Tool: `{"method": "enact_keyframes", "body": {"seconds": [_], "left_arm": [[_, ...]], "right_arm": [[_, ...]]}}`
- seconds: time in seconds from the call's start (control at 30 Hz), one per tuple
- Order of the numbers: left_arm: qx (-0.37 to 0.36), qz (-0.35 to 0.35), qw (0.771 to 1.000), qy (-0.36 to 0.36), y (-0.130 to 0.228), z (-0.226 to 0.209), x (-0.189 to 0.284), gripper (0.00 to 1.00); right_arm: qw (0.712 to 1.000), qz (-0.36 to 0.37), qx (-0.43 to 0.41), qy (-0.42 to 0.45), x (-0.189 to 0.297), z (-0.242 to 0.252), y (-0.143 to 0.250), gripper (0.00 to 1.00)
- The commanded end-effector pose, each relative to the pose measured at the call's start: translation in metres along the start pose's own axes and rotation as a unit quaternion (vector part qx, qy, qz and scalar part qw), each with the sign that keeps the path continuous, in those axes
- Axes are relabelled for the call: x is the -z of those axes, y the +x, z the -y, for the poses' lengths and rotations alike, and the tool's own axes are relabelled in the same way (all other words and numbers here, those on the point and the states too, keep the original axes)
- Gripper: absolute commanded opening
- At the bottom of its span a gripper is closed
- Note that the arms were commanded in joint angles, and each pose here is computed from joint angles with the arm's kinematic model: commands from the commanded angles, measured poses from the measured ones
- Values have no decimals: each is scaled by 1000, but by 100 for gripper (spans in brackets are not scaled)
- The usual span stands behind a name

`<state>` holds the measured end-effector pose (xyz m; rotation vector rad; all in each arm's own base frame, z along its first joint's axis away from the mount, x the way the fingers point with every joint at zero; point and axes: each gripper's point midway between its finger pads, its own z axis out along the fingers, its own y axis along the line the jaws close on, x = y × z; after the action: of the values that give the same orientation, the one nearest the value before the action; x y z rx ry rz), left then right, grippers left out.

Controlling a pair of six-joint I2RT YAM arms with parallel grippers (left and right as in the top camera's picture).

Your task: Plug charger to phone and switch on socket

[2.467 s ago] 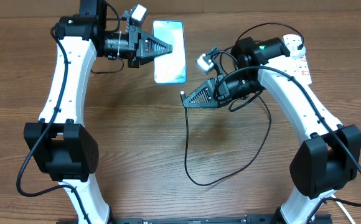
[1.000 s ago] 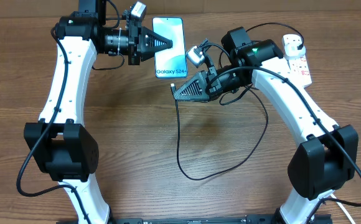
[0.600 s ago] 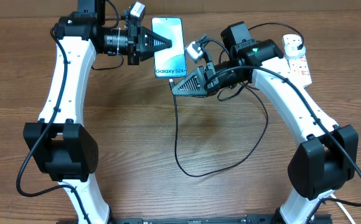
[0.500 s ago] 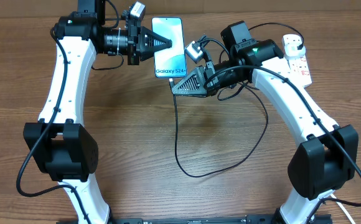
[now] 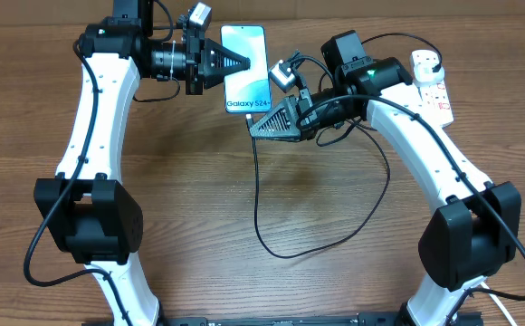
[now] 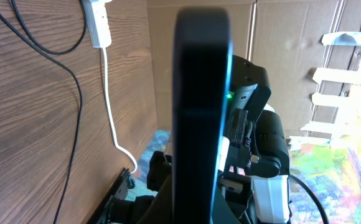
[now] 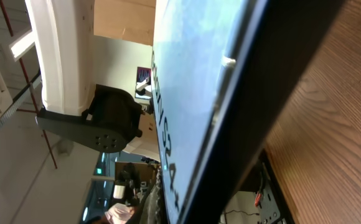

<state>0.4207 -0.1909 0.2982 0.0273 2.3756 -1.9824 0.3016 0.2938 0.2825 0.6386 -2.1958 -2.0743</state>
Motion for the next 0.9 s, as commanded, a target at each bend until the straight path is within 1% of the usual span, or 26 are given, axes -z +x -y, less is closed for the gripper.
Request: {"method": "enact_keyframes", "body": {"seconds": [0.0,0.2,0.3,0.53,0.7,0.87], "left_arm": [[-14,-5,1000,13,2,6,-1,4],[-19,-4,1000,12,2,5,-1,4],[-19,1,1000,-5,-1,0,-1,4],[-15,1,1000,-6,0,-1,-1,4],[-16,-9,1000,22,3,9,0,4],[-16,-9,1000,22,4,9,0,4]], "right_arm": [[1000,2,7,-5,1,-8,-1,4],[1000,1,5,-5,1,-8,-1,4],[1000,1,4,-5,1,-8,-1,4],[1000,1,4,-5,1,-8,-1,4],[1000,2,4,-3,1,-8,-1,4],[1000,1,4,-3,1,-8,-1,4]]}}
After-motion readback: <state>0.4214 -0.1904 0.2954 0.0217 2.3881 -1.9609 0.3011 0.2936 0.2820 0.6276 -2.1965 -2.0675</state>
